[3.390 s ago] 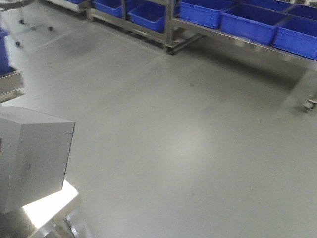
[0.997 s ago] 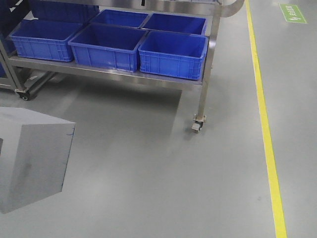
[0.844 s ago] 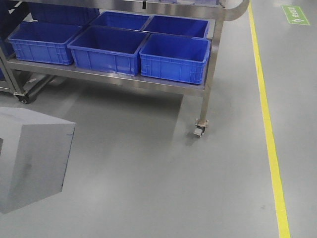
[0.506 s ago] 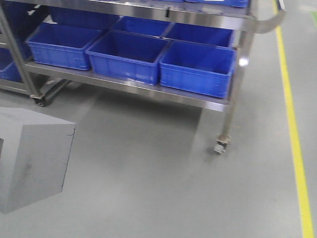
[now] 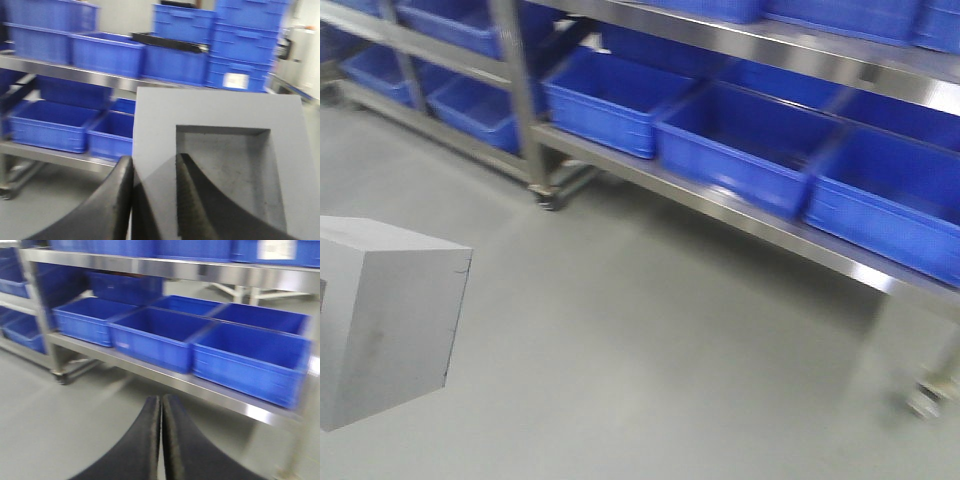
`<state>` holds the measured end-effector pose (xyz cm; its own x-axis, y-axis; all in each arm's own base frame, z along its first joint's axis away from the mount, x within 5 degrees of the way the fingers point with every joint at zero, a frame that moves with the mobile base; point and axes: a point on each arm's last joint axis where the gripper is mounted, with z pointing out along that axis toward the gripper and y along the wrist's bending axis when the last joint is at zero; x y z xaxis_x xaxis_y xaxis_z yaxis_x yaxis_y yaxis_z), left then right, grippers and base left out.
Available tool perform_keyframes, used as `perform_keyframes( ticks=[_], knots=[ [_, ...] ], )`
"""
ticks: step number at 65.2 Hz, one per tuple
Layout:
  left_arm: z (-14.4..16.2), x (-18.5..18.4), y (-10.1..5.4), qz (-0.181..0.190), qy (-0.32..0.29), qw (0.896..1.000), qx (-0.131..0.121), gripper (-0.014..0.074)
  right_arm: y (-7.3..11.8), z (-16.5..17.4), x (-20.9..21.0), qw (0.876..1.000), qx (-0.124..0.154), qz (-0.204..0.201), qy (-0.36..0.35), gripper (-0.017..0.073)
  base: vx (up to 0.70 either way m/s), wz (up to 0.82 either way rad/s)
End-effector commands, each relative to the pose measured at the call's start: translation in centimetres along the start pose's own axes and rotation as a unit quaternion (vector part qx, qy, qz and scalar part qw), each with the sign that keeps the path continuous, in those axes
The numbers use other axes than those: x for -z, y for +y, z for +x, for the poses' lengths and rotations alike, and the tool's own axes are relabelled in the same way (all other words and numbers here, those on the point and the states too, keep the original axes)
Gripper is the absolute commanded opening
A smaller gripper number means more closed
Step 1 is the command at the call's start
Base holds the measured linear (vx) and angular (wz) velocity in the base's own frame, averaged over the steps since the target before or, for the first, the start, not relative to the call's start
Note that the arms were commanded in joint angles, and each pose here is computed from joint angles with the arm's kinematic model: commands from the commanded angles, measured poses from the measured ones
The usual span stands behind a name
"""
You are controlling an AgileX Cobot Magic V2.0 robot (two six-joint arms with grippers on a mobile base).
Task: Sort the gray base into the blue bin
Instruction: 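Drive the base away from the table holding the gray block, then drive down the aisle between the blue bin shelves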
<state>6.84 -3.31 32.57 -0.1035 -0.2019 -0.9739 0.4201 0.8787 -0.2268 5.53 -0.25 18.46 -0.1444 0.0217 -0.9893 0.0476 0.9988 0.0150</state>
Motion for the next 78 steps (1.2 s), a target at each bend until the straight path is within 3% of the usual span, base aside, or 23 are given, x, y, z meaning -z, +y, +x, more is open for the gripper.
perform_keyframes(
  ticks=[1,36,78],
  knots=[
    [-1.86,0.18,-0.41,0.014,-0.063,0.998,0.007,0.0038,0.00,-0.64,0.01,0.999,0.007,0.000,-0.036,-0.0005,0.32,0.69],
    [-1.86,0.18,-0.41,0.014,-0.063,0.998,0.007,0.0038,0.00,-0.64,0.01,0.999,0.007,0.000,-0.036,-0.0005,0.34,0.59],
    [-1.86,0.18,-0.41,0.014,-0.063,0.998,0.007,0.0038,0.00,-0.64,0.01,0.999,0.007,0.000,-0.036,-0.0005,0.38,0.35]
  ],
)
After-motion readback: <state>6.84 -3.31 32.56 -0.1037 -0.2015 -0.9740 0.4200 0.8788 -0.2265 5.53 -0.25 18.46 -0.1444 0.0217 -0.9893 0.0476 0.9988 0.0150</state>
